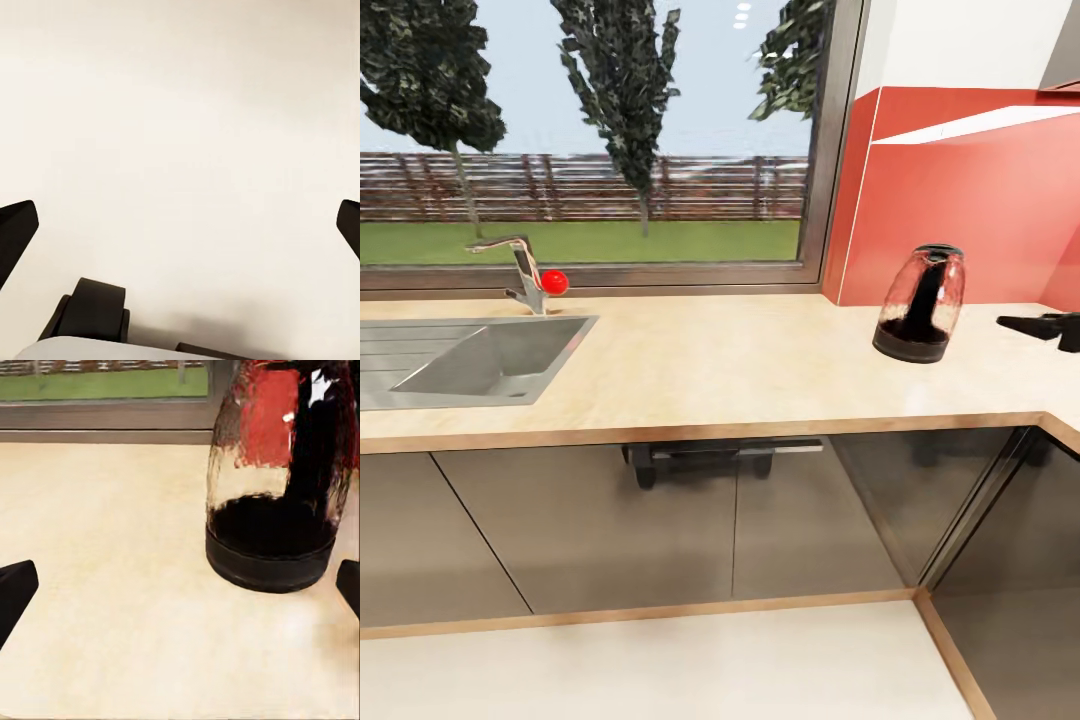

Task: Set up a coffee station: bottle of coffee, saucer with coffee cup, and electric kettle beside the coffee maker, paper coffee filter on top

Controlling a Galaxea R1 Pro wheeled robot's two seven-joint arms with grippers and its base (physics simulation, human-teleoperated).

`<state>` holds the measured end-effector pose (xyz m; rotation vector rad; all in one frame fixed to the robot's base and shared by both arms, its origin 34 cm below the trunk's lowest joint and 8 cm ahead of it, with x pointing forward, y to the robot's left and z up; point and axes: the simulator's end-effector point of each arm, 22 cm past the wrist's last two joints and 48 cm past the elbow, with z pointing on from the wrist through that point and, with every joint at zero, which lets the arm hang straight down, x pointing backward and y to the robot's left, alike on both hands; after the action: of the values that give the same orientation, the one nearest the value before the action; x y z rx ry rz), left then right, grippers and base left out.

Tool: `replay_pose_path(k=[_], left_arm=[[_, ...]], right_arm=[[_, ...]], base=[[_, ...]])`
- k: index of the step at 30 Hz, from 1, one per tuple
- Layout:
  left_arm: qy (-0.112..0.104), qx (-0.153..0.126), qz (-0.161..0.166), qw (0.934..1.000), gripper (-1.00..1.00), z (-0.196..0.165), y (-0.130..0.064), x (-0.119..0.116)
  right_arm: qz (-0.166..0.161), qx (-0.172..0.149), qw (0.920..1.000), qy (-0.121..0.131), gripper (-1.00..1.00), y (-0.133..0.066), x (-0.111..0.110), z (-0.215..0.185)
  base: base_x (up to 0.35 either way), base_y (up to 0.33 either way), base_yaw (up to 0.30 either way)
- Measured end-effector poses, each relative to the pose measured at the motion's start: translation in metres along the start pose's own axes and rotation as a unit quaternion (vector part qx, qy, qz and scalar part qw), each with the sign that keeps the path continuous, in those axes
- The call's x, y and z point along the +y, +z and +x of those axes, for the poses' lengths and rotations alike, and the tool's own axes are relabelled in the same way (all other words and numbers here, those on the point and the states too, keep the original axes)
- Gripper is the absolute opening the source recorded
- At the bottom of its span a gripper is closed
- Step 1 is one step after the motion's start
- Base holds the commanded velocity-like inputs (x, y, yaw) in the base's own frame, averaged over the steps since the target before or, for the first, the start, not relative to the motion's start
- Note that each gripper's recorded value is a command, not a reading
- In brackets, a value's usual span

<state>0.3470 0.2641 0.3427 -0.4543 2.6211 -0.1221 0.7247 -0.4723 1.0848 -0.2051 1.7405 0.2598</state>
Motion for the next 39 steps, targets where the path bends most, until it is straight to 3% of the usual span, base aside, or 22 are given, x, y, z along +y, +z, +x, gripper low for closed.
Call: replay_pose_path(k=[3, 4, 6, 7, 12, 15, 25, 31, 39], left_arm=[[0.000, 0.000, 0.000, 1.0000, 1.00, 0.000, 0.000, 0.000], [0.000, 0.000, 0.000, 1.0000, 1.00, 0.000, 0.000, 0.000], [0.000, 0.000, 0.000, 1.0000, 1.00, 0.000, 0.000, 0.000], [0.000, 0.000, 0.000, 1.0000, 1.00, 0.000, 0.000, 0.000], [0.000, 0.001, 0.000, 1.0000, 1.00, 0.001, 0.000, 0.001], [0.000, 0.002, 0.000, 1.0000, 1.00, 0.002, 0.000, 0.001], [-0.001, 0.007, 0.000, 1.0000, 1.00, 0.004, 0.000, 0.001], [-0.001, 0.008, 0.000, 1.0000, 1.00, 0.004, -0.001, 0.001], [-0.001, 0.008, -0.001, 1.0000, 1.00, 0.004, -0.001, 0.001]], right_arm=[[0.055, 0.002, 0.9984, 0.011, 1.00, 0.001, -0.030, -0.003], [0.089, 0.001, 0.9958, 0.021, 1.00, 0.001, -0.051, -0.006], [0.122, 0.000, 0.9919, 0.035, 1.00, 0.001, -0.072, -0.010], [0.163, 0.005, 0.9852, 0.052, 1.00, 0.004, -0.098, -0.014], [0.207, 0.023, 0.9766, 0.051, 1.00, 0.020, -0.123, -0.017], [0.239, 0.053, 0.9685, 0.046, 1.00, 0.041, -0.145, -0.003], [0.240, 0.065, 0.9674, 0.048, 1.00, 0.050, -0.150, 0.007], [0.235, 0.081, 0.9681, 0.032, 1.00, 0.058, -0.143, 0.012], [0.234, 0.090, 0.9675, 0.031, 1.00, 0.060, -0.143, 0.022]], base=[[0.000, 0.000, 0.000], [0.000, 0.000, 0.000], [0.000, 0.000, 0.000], [0.000, 0.000, 0.000], [0.000, 0.000, 0.000], [0.000, 0.000, 0.000], [0.000, 0.000, 0.000], [0.046, -0.030, 0.000], [0.135, -0.097, 0.000]])
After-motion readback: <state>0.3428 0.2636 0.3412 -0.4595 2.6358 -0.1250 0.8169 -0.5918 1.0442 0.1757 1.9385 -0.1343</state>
